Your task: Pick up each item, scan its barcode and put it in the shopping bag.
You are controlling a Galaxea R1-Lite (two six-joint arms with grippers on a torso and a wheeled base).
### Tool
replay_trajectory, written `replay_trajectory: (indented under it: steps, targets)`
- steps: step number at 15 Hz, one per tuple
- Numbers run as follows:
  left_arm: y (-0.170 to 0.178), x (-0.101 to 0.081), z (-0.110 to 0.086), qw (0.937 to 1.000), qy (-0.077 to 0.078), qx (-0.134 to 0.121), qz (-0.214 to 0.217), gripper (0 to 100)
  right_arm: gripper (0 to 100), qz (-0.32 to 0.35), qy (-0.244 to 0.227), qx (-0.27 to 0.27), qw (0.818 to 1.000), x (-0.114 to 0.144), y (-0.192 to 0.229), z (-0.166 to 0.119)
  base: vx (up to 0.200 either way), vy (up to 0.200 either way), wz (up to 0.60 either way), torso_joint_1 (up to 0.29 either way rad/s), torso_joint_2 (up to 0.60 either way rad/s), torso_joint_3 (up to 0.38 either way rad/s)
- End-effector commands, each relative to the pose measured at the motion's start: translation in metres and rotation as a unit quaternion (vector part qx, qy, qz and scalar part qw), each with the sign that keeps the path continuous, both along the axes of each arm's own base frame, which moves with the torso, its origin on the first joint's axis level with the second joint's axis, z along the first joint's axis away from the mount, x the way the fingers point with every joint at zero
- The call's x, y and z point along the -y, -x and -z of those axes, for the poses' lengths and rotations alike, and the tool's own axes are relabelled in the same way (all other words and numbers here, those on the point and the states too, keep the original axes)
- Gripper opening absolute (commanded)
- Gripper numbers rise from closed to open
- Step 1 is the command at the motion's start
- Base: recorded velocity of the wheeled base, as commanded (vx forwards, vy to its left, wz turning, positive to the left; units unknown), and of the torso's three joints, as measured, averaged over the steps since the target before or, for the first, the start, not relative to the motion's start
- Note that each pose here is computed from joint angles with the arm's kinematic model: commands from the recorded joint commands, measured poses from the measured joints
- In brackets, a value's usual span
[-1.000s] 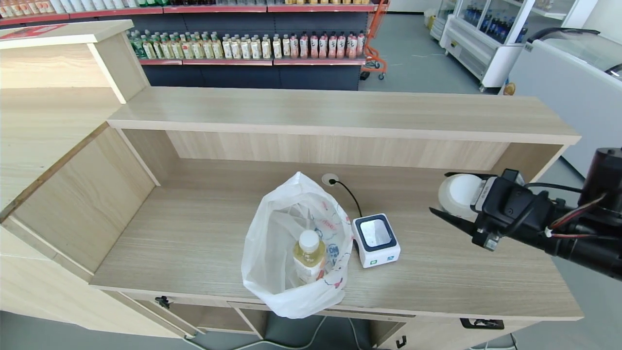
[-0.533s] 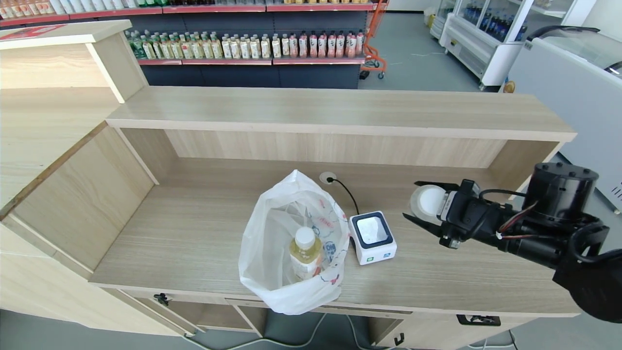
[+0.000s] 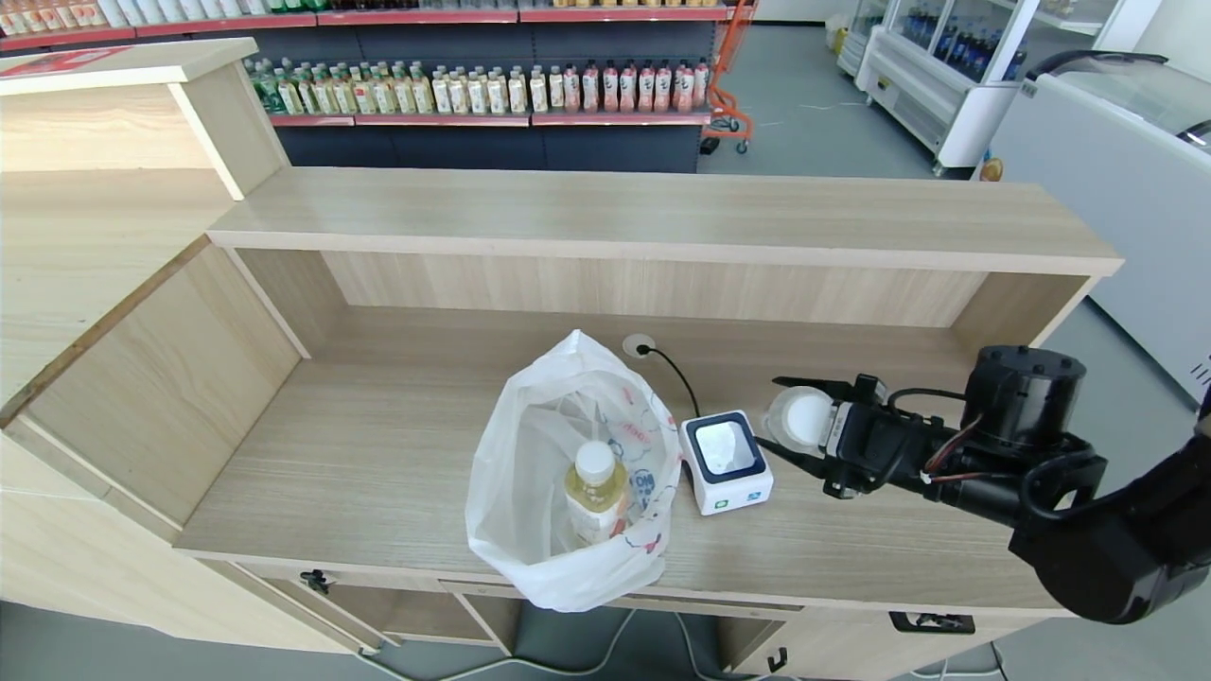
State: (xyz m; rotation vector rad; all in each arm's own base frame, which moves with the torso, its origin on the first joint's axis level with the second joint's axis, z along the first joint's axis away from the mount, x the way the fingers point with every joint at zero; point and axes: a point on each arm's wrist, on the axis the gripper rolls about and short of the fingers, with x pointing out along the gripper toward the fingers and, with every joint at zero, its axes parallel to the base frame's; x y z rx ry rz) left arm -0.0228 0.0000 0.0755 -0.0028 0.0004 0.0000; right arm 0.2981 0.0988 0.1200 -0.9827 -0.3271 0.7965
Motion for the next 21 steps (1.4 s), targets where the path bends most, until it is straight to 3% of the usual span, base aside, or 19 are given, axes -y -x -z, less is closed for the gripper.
replay_trajectory:
  steps: [1,21]
  targets:
    - [0.0,0.0,0.0,1.0,0.0,0.0,0.0,100,0,-0.011,-0.001,-0.005,1.0,-0.003,-0.009,0.014,0.0,0.0,0.0,0.0,0.0,0.0]
    - [0.0,0.0,0.0,1.0,0.0,0.0,0.0,100,0,-0.057,0.004,0.006,0.998,-0.007,-0.03,0.033,0.0,0.0,0.0,0.0,0.0,0.0]
